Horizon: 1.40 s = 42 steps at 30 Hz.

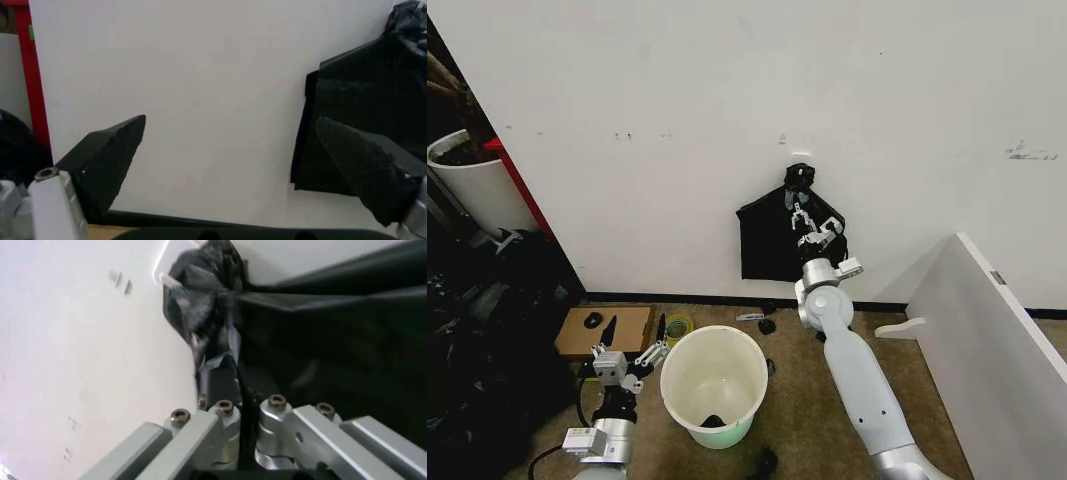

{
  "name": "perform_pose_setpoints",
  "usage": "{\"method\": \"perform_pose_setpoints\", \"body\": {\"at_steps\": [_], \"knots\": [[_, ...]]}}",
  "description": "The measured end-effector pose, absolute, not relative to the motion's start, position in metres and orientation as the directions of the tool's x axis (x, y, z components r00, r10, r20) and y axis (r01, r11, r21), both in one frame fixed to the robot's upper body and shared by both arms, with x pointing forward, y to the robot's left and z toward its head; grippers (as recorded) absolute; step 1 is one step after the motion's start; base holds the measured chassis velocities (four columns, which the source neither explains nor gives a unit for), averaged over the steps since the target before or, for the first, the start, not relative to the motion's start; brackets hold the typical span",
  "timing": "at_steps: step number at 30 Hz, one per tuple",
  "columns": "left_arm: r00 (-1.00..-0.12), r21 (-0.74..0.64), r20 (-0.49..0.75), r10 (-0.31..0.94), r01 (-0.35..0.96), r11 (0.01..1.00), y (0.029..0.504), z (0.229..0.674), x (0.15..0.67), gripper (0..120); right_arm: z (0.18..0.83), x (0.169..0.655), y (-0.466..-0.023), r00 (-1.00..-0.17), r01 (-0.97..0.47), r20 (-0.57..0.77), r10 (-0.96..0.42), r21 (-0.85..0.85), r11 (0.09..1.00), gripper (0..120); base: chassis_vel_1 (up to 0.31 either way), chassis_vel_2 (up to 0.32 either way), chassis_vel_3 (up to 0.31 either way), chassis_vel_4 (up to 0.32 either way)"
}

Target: Place the garbage bag over the trash bin.

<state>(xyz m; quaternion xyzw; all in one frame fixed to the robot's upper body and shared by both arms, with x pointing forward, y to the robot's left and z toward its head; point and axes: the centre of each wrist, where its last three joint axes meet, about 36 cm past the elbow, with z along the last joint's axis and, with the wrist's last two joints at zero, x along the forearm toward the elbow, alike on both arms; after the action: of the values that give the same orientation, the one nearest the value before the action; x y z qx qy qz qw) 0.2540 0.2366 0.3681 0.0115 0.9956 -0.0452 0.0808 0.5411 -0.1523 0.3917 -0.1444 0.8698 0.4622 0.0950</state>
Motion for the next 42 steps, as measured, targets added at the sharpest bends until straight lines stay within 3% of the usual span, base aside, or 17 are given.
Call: {"method": "perform_pose_setpoints", "body": {"at_steps": [26, 42], "knots": [[-0.987, -0.089, -0.160, 0.022, 0.036, 0.995, 0.231, 0.369, 0.252, 100, 0.317, 0.354, -0.164, -0.898, -0.405, -0.100, -0.429, 0.569, 0.716, 0, 0.000, 0.000, 0.000, 0.000], [-0.982, -0.088, -0.188, 0.020, 0.037, 0.995, 0.229, 0.378, 0.255, 100, 0.282, 0.283, -0.170, -0.876, -0.428, 0.018, -0.482, 0.433, 0.793, 0, 0.000, 0.000, 0.000, 0.000]]}}
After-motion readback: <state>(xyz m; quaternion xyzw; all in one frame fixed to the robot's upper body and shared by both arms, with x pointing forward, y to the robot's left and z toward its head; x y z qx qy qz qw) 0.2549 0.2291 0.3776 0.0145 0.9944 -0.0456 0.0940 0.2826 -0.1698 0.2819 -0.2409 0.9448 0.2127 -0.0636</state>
